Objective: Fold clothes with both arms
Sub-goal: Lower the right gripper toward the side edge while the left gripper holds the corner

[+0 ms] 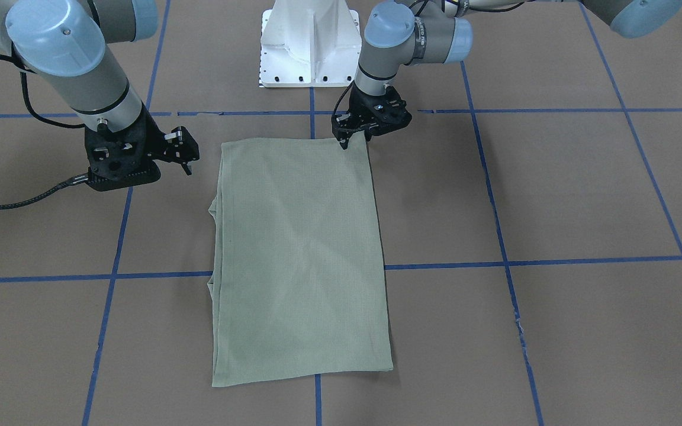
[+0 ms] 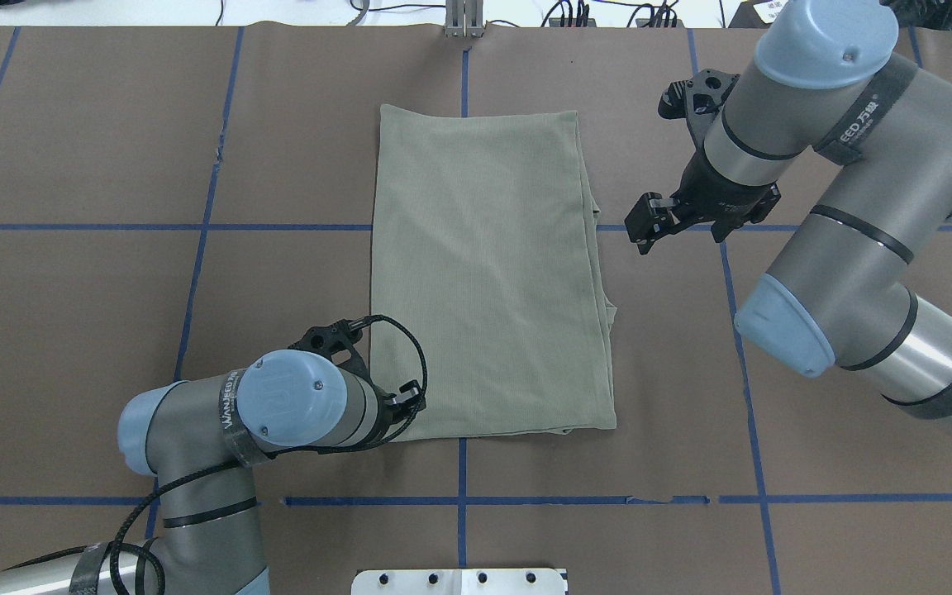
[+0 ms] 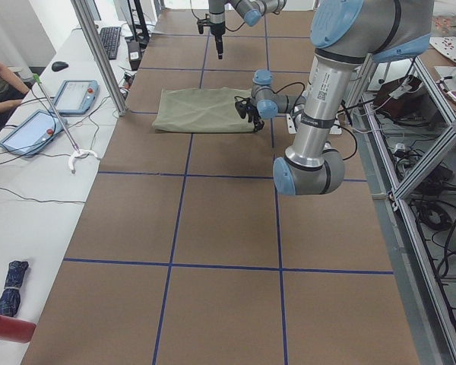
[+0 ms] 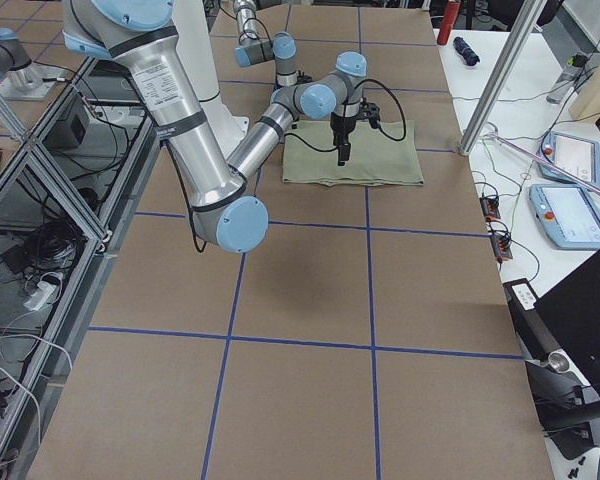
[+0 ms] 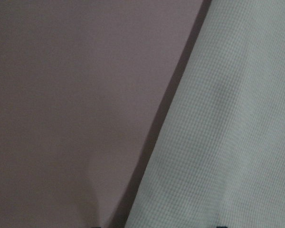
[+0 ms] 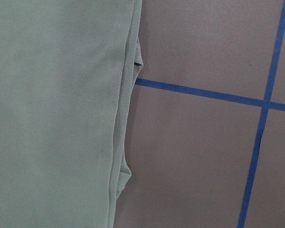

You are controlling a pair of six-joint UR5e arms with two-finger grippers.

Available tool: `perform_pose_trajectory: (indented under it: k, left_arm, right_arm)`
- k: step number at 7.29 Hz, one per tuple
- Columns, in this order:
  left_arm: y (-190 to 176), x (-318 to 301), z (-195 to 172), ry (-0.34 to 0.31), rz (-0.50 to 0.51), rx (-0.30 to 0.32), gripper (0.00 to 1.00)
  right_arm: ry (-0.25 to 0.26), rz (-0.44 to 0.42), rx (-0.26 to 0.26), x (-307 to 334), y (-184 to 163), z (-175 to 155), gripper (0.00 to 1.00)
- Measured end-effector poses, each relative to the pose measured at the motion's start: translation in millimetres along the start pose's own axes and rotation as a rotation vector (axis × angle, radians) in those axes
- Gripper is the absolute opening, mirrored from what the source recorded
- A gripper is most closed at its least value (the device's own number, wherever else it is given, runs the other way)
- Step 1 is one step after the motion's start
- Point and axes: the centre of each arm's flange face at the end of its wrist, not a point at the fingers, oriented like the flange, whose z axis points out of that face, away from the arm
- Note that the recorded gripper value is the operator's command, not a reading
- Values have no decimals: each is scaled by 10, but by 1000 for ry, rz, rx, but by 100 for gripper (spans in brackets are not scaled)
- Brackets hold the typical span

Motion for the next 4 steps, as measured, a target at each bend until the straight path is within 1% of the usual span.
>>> perform_pose_trajectory:
  k: [1,2,4]
  left_arm:
    - [2,5,-10,3,1,2,3]
    - [5,12,-36,10,2,6,0]
    - [19,23,-153,30,6,8,0]
  right_arm:
    - [-1,0,1,-3,3,-8,100]
    - [-2,0,1,-5,5,-13,100]
    - [-5,5,1,-8,21,-19,100]
